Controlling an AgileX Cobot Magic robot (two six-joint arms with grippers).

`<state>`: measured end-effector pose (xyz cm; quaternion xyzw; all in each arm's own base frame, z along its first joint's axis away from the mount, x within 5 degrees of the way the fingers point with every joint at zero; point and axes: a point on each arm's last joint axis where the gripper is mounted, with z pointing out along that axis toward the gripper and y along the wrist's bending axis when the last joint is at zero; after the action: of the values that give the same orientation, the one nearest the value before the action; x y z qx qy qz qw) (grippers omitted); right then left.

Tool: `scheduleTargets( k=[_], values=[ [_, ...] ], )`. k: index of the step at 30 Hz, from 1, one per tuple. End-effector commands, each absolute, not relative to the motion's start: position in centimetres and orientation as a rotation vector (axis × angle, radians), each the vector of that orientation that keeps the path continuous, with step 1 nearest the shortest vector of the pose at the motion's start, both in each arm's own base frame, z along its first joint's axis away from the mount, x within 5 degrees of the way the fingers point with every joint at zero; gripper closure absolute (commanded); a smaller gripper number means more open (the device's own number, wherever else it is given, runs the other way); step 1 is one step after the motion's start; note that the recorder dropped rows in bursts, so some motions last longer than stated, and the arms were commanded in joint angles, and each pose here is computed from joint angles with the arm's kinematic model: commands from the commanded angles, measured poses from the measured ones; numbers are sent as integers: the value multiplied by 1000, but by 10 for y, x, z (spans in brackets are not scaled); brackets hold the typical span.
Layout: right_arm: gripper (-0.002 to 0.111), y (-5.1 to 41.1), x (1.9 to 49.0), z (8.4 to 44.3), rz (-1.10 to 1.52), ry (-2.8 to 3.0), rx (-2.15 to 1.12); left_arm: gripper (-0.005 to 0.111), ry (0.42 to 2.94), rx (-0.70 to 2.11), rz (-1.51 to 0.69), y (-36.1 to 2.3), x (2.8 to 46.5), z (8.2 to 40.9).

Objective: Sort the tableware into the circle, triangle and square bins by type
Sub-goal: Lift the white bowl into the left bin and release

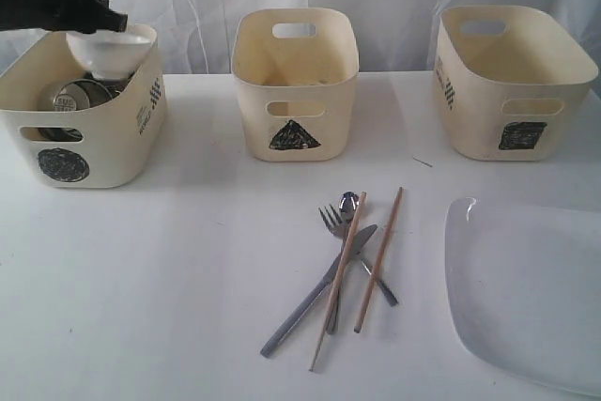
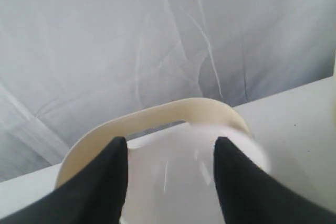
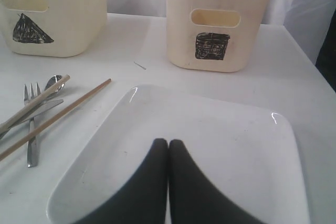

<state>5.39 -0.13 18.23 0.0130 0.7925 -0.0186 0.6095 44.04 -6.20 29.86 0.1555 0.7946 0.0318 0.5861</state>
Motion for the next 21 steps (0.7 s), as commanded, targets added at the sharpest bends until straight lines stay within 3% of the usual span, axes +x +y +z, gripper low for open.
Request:
scheduleTargets(
  k=[1,6,11,12,16,21],
  values=[
    [108,-1,54,183,-43,1817,26,52,1841,425,51,-63,418,336],
    [108,-1,54,183,-43,1817,26,61,1776,518,48,-62,369,397],
    [108,-1,54,183,-43,1817,26,106,1693,513,56,-43,299,460],
    [108,-1,54,183,-43,1817,26,107,1699,488,60,-35,290,466],
    [108,-1,54,183,-43,1817,26,107,1829,296,41,2,273,452],
    [108,-1,54,183,-43,1817,26,107,1956,-8,50,41,233,395]
  ],
)
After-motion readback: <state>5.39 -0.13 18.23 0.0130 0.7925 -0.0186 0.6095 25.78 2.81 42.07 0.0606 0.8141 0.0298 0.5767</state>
